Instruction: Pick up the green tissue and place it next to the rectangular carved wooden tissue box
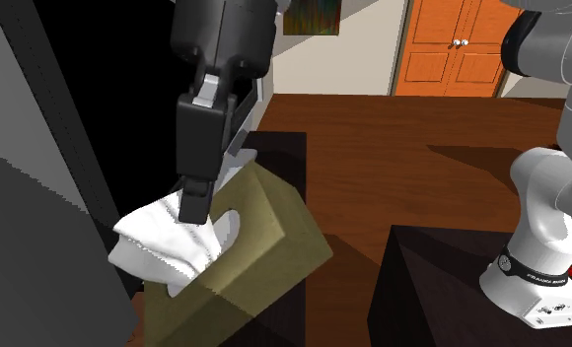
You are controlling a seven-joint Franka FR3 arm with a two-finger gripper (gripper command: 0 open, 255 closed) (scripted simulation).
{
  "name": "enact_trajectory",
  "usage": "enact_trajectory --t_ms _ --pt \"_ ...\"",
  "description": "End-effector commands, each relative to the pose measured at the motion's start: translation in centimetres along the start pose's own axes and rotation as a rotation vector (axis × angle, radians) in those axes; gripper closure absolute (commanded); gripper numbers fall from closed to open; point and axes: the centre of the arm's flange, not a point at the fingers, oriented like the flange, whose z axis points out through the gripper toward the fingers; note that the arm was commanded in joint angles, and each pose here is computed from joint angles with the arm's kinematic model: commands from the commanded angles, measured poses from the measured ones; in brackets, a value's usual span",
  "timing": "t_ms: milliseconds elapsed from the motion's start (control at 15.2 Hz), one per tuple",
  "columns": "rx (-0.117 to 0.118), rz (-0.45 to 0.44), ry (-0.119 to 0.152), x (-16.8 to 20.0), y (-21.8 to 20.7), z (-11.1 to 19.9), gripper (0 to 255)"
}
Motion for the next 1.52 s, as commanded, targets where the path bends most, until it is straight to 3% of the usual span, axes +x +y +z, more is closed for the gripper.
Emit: enact_trajectory --t_ms 0,1452 --pt "0.0 0.0 0.0 -0.3 0.3 1.0 255" --pt "0.0 0.0 0.0 -3.3 4.1 11.6 255"
